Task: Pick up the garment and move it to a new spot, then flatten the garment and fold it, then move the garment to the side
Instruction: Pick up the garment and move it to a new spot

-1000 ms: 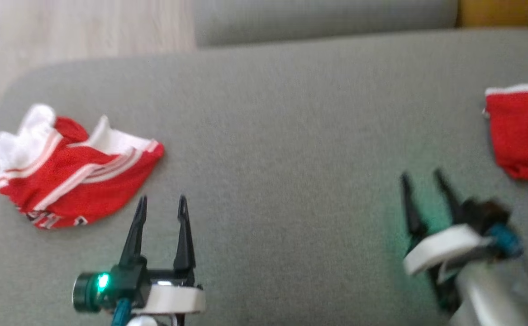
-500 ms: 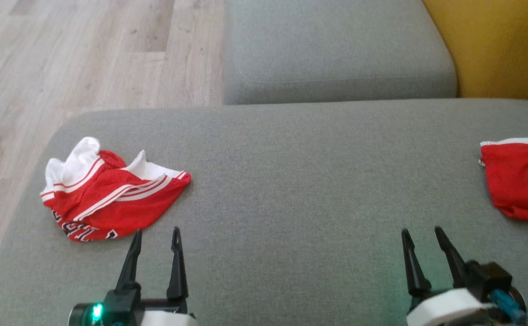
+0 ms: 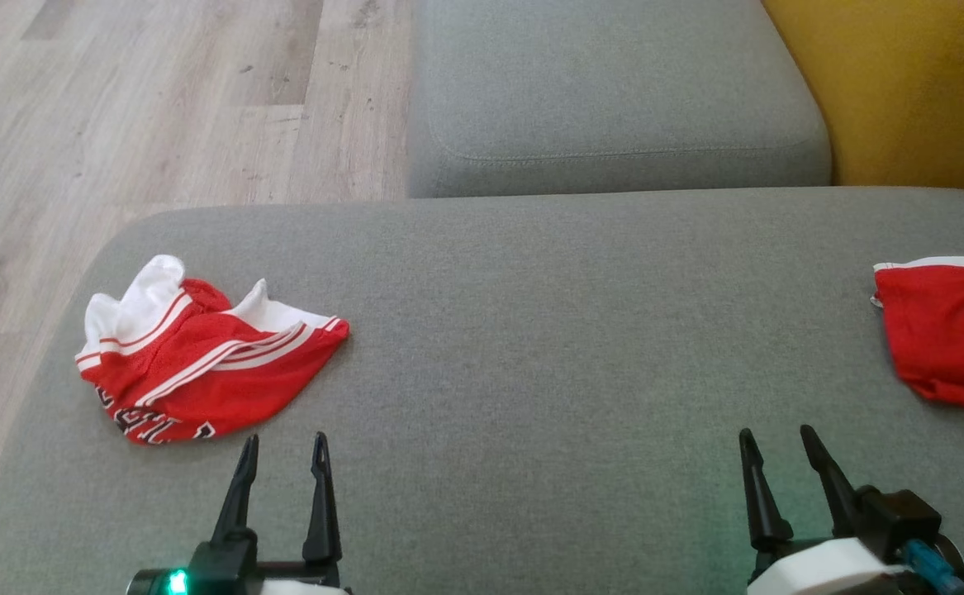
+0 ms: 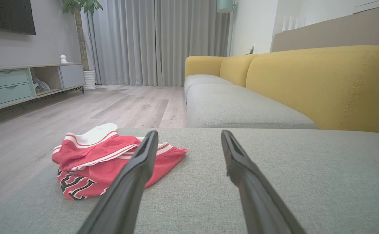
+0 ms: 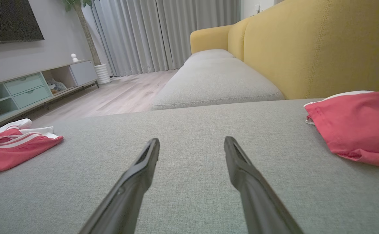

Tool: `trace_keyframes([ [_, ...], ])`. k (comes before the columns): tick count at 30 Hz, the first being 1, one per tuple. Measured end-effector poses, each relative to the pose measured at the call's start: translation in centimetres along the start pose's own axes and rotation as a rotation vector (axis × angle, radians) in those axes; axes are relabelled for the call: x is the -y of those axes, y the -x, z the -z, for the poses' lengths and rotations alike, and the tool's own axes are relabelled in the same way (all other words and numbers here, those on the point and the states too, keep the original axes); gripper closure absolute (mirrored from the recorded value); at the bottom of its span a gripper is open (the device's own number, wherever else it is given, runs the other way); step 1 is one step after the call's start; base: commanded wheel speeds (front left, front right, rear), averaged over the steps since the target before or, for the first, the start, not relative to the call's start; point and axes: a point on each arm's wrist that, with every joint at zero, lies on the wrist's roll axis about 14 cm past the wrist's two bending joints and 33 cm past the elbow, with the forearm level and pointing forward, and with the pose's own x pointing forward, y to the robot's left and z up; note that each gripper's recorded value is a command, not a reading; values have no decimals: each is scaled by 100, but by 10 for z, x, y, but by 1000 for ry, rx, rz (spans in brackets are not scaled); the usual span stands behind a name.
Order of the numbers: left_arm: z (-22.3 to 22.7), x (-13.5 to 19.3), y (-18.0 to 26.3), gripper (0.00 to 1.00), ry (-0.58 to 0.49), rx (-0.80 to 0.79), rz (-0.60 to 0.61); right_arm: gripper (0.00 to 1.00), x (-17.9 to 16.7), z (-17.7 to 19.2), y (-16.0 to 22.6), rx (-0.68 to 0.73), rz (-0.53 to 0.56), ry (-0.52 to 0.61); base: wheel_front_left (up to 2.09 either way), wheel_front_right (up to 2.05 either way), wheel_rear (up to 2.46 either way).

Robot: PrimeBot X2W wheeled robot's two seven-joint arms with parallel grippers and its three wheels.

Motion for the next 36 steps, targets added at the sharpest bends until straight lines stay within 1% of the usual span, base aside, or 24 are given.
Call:
trace_keyframes([
  [7, 6, -2, 1, 0, -6, -19, -6, 0, 1, 0, 0, 0, 3, -1, 0, 0, 0],
  [11, 8, -12, 3, 0, -8, -25, -42, 0, -15, 4, -3, -14, -47, 0, 0, 0, 0],
  [18, 10, -45, 16, 0, -24, -33, -156, 0, -40, 10, -17, -43, -133, 10, 0, 0, 0],
  [24, 8, -90, 39, 0, -32, -28, -316, 0, -70, 16, -35, -67, -235, 19, 0, 0, 0],
  [25, 8, -90, 39, 0, -32, -28, -316, 0, -70, 16, -35, -67, -235, 19, 0, 0, 0],
  [31, 14, -125, 69, 0, -54, -62, -452, 0, -92, 27, -48, -107, -309, 20, 0, 0, 0],
  [33, 13, -134, 71, 0, -69, -68, -475, 0, -96, 31, -54, -117, -323, 16, 0, 0, 0],
  [36, 6, -141, 60, 0, -99, -57, -477, 0, -98, 35, -63, -128, -340, 23, 0, 0, 0],
])
